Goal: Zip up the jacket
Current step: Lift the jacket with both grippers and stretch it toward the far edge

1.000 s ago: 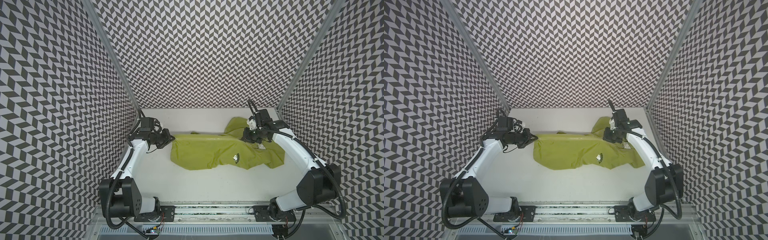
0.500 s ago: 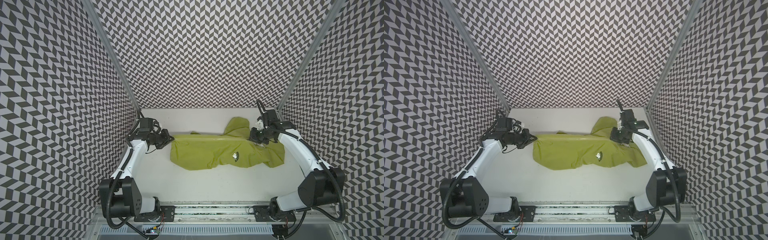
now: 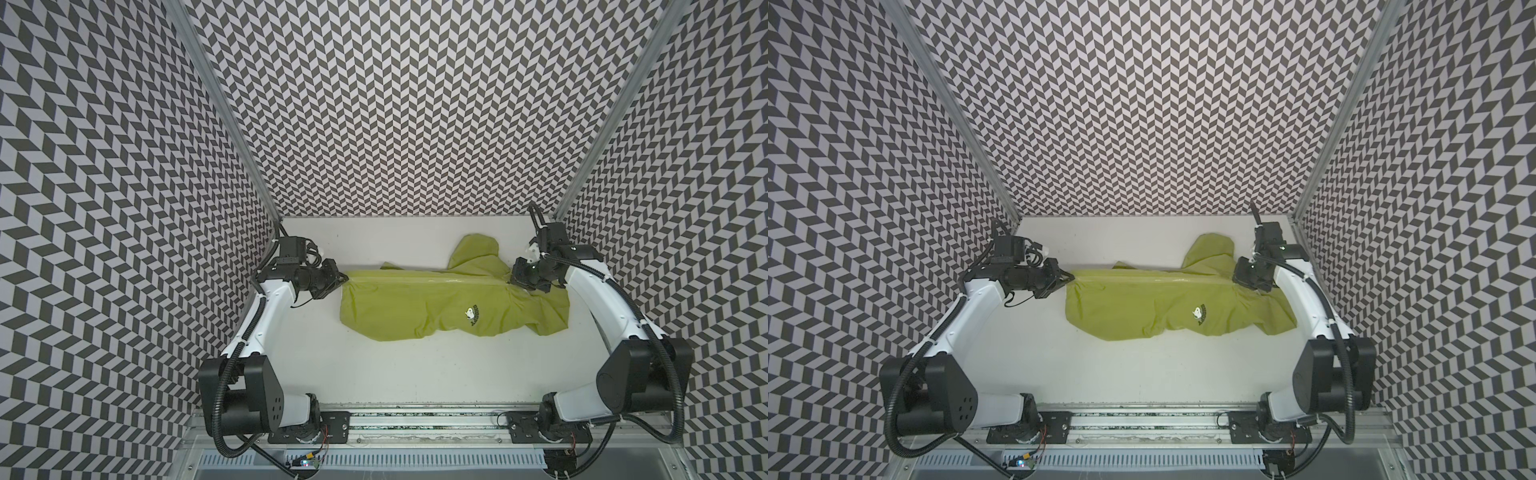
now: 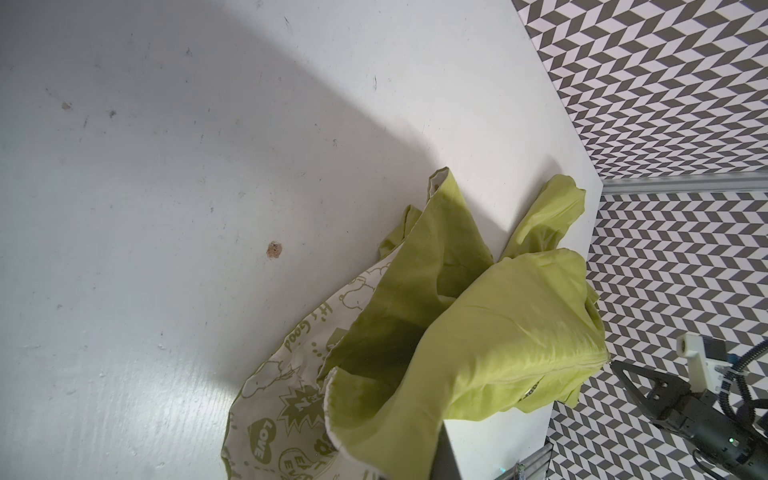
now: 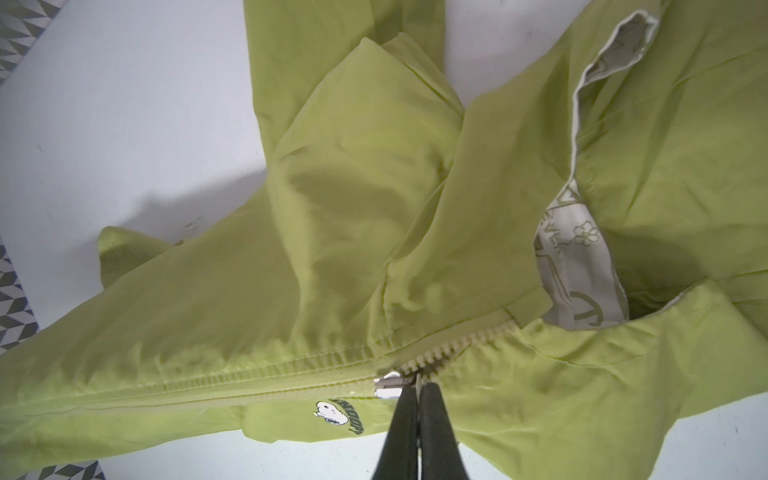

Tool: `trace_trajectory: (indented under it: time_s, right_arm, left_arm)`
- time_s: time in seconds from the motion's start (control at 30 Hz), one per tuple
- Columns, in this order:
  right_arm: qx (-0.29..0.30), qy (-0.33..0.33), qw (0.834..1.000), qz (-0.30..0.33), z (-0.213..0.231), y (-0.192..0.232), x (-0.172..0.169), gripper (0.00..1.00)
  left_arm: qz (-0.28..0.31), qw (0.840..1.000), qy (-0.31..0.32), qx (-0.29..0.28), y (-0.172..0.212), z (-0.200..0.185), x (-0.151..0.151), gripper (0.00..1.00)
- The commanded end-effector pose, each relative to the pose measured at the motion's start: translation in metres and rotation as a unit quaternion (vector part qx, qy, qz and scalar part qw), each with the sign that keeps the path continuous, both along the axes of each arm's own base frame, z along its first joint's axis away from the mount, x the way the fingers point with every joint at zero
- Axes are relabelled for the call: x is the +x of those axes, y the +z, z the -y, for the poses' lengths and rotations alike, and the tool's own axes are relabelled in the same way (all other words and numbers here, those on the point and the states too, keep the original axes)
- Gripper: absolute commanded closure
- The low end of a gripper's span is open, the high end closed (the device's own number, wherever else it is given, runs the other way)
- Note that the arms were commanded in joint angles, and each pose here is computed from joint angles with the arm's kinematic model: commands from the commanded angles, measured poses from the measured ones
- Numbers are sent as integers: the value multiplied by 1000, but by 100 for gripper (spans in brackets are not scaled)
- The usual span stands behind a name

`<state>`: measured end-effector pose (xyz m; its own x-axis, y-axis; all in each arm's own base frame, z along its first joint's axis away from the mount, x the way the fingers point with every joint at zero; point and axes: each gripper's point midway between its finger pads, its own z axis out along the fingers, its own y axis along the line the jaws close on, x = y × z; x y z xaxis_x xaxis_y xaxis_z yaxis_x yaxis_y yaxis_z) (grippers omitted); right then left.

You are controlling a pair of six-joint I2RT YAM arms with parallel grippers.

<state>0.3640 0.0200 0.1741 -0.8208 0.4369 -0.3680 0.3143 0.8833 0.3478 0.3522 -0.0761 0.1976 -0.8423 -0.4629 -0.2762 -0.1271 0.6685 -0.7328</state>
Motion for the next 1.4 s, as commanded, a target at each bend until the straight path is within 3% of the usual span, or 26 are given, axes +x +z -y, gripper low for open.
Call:
trace_trajectory:
  time_s: [0.0, 0.8, 1.0, 1.17, 1.27, 1.37]
  right_arm:
    - [-27, -18, 999, 2, 20, 4, -8, 100]
    - [-46, -55, 997, -12, 56, -6, -10, 100]
    - [-1, -43, 999, 17, 43, 3, 13, 100]
    - [75, -53, 987, 130, 35, 74, 81, 100]
    - [107, -59, 963, 239, 36, 158, 124, 100]
    - [115, -38, 925, 359, 34, 258, 140, 100]
  left_arm:
    - [14, 1000, 13, 14, 3, -11, 1, 100]
    - [11, 1000, 17, 11, 1, -16, -1, 100]
    - [20, 999, 28, 10, 5, -21, 21, 100]
    - [71, 995, 68, -17, 59, -34, 101, 100]
    - [135, 987, 78, -43, 131, -36, 154, 100]
    - [222, 969, 77, -76, 222, -35, 179, 100]
